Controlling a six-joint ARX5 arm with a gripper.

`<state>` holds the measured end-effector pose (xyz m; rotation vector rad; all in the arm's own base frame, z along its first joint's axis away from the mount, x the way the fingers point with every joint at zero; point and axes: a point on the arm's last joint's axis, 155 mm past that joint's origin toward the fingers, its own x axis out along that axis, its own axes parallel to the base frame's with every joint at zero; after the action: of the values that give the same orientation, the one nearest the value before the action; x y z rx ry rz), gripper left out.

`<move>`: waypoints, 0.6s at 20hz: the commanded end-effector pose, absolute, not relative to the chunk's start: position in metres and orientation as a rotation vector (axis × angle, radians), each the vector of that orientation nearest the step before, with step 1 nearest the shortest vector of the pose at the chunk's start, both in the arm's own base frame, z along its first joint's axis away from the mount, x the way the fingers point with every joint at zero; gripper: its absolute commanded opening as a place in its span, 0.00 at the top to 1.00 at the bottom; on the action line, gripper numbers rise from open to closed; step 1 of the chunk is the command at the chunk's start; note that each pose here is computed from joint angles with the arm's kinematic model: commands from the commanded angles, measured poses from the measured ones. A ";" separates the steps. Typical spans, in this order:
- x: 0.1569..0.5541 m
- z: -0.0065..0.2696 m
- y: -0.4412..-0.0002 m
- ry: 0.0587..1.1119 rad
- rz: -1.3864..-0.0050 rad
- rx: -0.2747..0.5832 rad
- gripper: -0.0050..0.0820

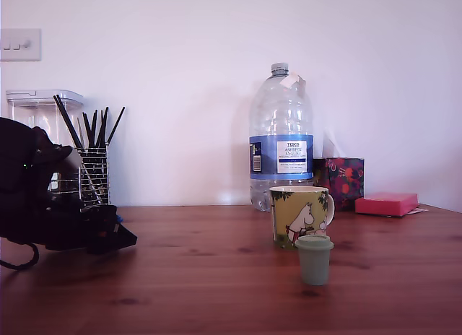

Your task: Pick up the coffee capsules from the table one by one and drop them inside the nearest coffee cup

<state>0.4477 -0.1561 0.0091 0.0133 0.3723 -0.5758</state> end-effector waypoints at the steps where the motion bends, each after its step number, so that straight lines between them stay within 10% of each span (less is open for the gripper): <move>1: 0.440 -0.006 -0.158 0.410 -0.586 0.016 0.83; 12: 0.433 0.028 -0.182 0.364 -0.668 0.019 0.84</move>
<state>0.4374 -0.1739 0.0139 0.0119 0.3939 -0.6401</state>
